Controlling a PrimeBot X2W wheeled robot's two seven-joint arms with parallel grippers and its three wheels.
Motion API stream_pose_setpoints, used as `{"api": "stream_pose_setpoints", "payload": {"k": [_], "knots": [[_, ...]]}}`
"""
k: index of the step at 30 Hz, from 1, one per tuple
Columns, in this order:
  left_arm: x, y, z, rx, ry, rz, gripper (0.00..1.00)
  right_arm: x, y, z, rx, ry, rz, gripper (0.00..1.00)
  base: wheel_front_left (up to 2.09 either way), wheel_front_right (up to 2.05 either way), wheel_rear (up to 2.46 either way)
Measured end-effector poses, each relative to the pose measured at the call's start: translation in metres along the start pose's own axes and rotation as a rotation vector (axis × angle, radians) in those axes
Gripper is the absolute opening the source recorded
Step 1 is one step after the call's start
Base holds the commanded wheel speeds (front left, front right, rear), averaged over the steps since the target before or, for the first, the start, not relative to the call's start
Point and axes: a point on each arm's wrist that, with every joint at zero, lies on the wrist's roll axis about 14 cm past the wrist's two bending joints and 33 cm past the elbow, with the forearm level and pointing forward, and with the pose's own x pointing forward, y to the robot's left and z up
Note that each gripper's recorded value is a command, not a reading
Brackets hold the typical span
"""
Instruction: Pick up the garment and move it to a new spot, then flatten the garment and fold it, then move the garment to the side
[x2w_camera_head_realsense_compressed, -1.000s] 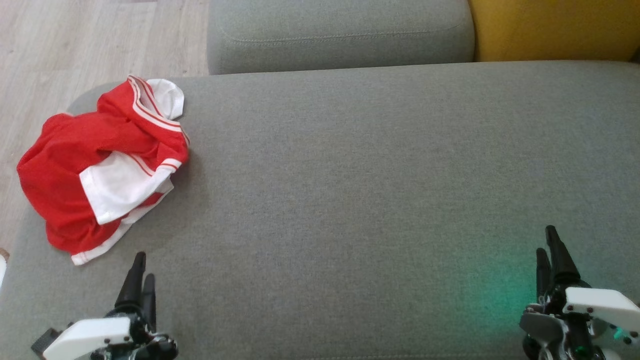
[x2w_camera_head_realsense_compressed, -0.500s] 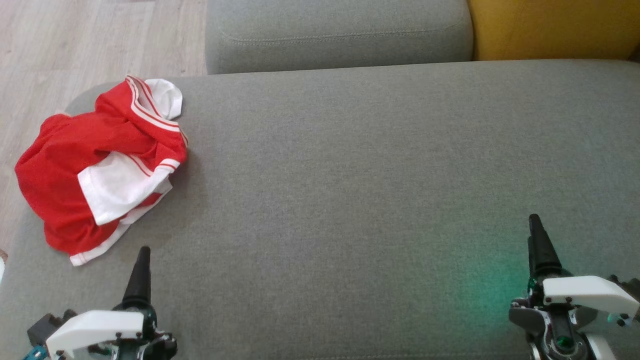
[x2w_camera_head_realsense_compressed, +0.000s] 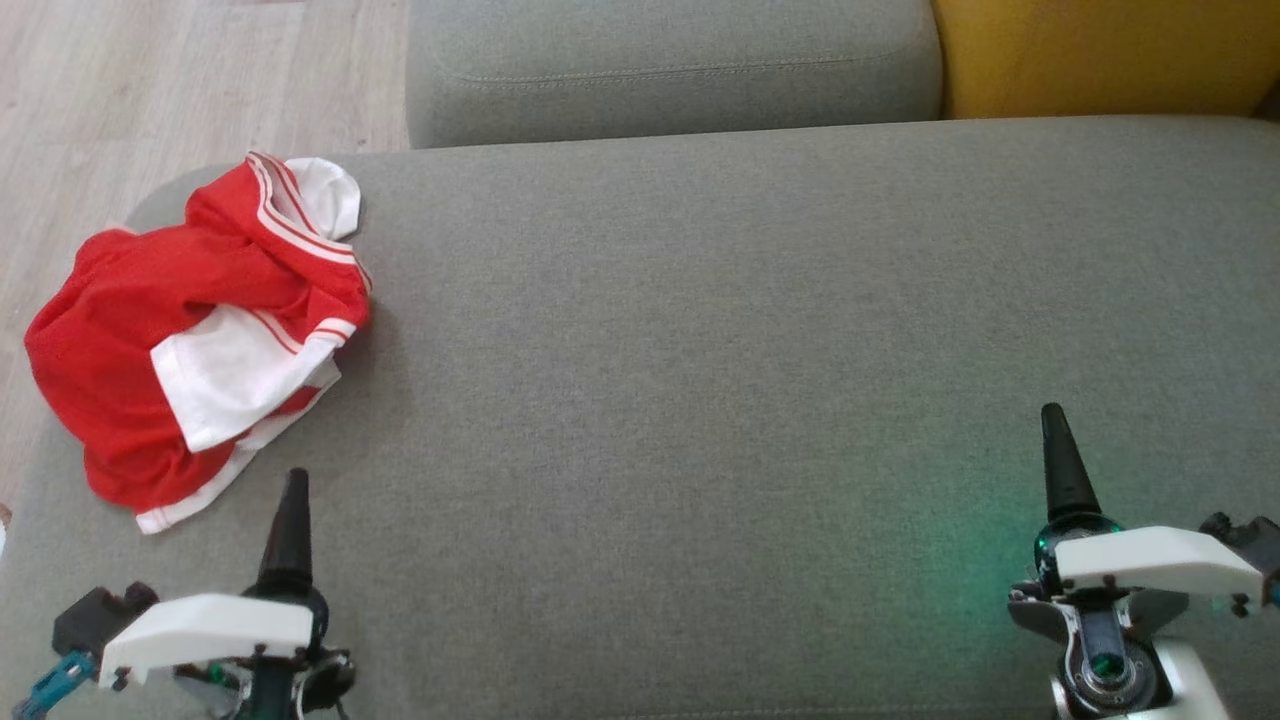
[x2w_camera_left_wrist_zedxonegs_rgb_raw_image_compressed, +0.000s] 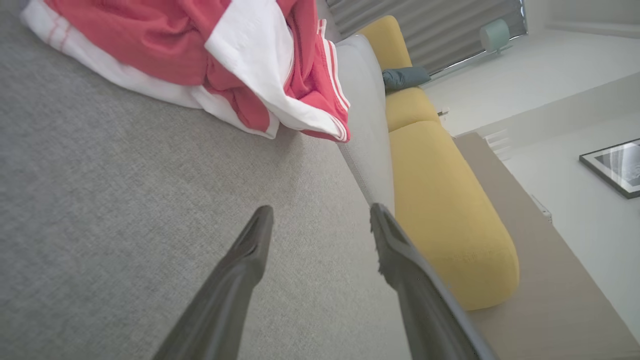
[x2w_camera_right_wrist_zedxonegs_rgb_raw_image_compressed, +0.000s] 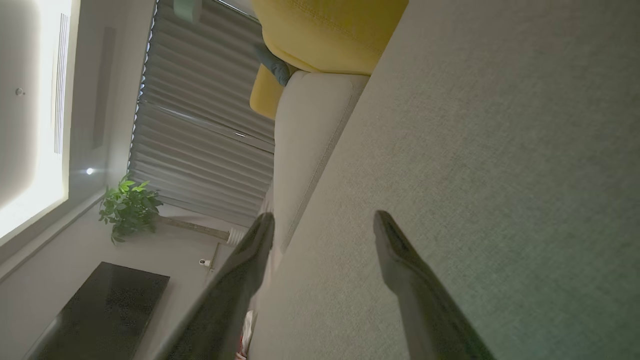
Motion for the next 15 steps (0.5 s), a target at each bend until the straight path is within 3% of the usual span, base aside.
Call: {"api": "stream_pose_setpoints", "payload": {"k": [15], "knots": [[0.002, -0.012, 0.006, 0.230, -0.034, -0.015, 1.00, -0.001, 0.007, -0.002, -0.208, -0.004, 0.025, 1.00, 0.00, 0.00, 0.00]]}}
